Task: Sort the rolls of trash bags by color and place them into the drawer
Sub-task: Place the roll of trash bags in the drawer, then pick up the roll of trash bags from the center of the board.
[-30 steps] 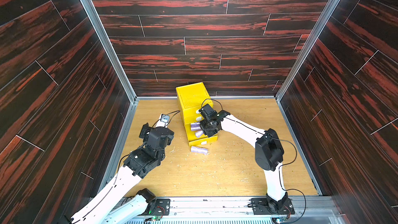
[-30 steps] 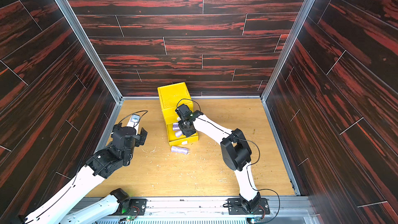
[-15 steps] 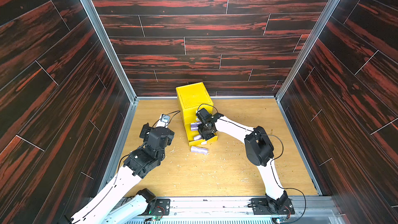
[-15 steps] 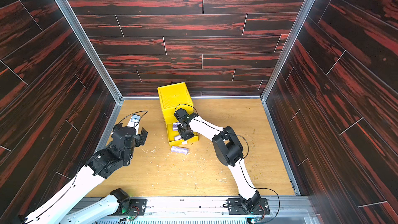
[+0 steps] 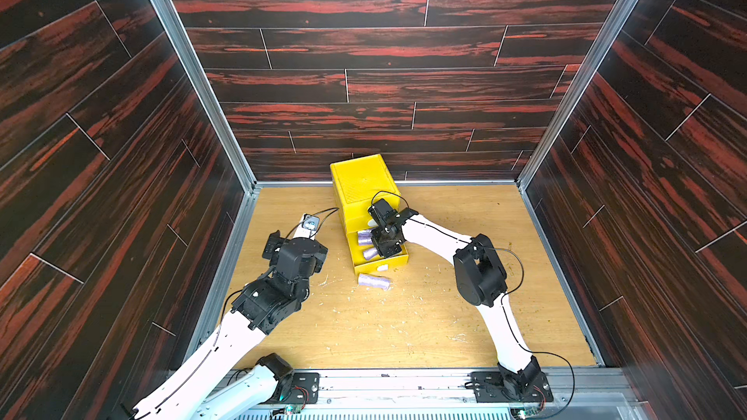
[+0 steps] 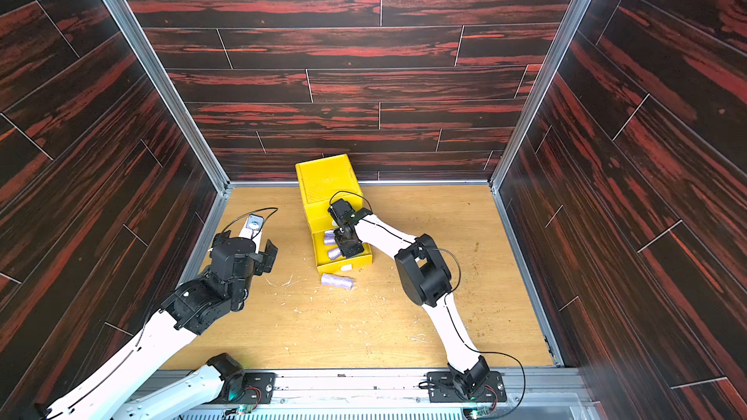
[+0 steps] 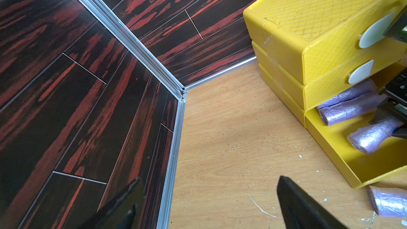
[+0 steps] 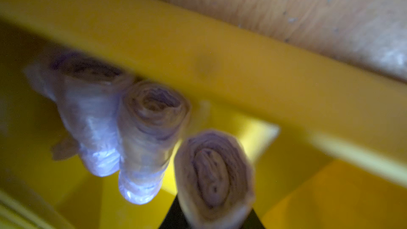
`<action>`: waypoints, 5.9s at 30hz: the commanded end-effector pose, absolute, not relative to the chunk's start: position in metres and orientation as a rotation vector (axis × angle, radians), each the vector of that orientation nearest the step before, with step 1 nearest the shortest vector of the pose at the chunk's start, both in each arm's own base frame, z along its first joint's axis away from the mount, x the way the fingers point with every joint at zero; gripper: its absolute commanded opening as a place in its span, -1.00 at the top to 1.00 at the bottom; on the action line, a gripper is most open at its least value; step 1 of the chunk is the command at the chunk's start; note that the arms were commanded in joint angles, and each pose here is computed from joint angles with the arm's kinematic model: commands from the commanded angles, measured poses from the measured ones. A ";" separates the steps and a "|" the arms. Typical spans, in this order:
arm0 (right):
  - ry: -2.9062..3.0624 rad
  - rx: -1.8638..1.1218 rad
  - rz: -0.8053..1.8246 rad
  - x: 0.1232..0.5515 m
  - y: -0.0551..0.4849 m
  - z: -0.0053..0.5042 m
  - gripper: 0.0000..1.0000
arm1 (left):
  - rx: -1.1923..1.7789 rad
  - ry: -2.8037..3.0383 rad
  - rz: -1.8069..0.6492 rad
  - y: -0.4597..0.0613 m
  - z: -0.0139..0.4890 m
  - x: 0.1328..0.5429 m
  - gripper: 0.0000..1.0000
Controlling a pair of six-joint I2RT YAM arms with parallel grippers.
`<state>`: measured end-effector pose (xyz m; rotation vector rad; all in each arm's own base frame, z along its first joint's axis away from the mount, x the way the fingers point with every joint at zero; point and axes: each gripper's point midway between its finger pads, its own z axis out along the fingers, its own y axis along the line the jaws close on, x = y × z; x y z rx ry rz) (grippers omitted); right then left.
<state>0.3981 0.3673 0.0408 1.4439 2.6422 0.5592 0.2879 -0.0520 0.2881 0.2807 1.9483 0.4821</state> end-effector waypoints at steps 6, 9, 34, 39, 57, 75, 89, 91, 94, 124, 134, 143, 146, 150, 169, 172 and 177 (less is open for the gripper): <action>2.572 1.466 0.551 0.413 0.364 0.039 0.41 | 0.261 1.943 0.471 -0.049 0.288 0.286 -0.96; 2.536 1.465 0.564 0.419 0.363 0.041 0.40 | 0.260 1.942 0.471 -0.049 0.289 0.286 -0.96; 2.505 1.397 0.648 0.439 0.375 0.047 0.19 | 0.266 1.946 0.473 -0.049 0.287 0.286 -0.96; 2.520 1.377 0.650 0.440 0.374 0.049 0.18 | 0.268 1.946 0.474 -0.050 0.287 0.286 -0.96; 2.574 1.228 0.665 0.441 0.376 0.060 0.03 | 0.260 1.946 0.485 -0.048 0.288 0.286 -0.96; 2.554 1.139 0.722 0.445 0.379 0.087 -0.13 | 0.259 1.943 0.483 -0.047 0.289 0.285 -0.96; 2.510 1.023 0.827 0.446 0.382 0.135 -0.14 | 0.256 1.942 0.485 -0.047 0.290 0.284 -0.96; 2.518 1.008 0.852 0.441 0.382 0.142 -0.14 | 0.257 1.942 0.485 -0.047 0.289 0.284 -0.96; 2.514 0.972 0.902 0.429 0.381 0.157 -0.14 | 0.255 1.941 0.487 -0.046 0.289 0.285 -0.96; 2.182 0.803 0.982 0.319 0.166 0.224 -0.14 | 1.403 2.266 0.379 -0.204 0.214 0.262 -0.72; 2.205 0.832 0.932 0.303 0.118 0.207 -0.15 | 1.912 2.110 0.319 -0.236 0.178 0.243 -0.64; 2.247 0.848 1.007 0.303 0.113 0.181 -0.14 | 2.071 2.098 0.101 -0.263 0.127 0.229 -0.22; 2.266 0.845 1.018 0.303 0.113 0.176 -0.13 | 2.088 2.121 0.071 -0.272 0.115 0.231 -0.08; 2.267 0.844 1.018 0.301 0.109 0.173 -0.13 | 2.100 2.128 0.097 -0.277 0.095 0.241 -0.06; 2.284 0.867 1.025 0.300 0.100 0.159 -0.13 | 2.092 2.199 0.155 -0.261 0.057 0.278 -0.24; 2.283 0.869 1.026 0.300 0.100 0.159 -0.12 | 2.098 2.215 0.146 -0.259 0.052 0.280 -0.24; 2.285 0.874 1.036 0.299 0.101 0.157 -0.12 | 2.095 2.211 0.158 -0.259 0.047 0.285 -0.27</action>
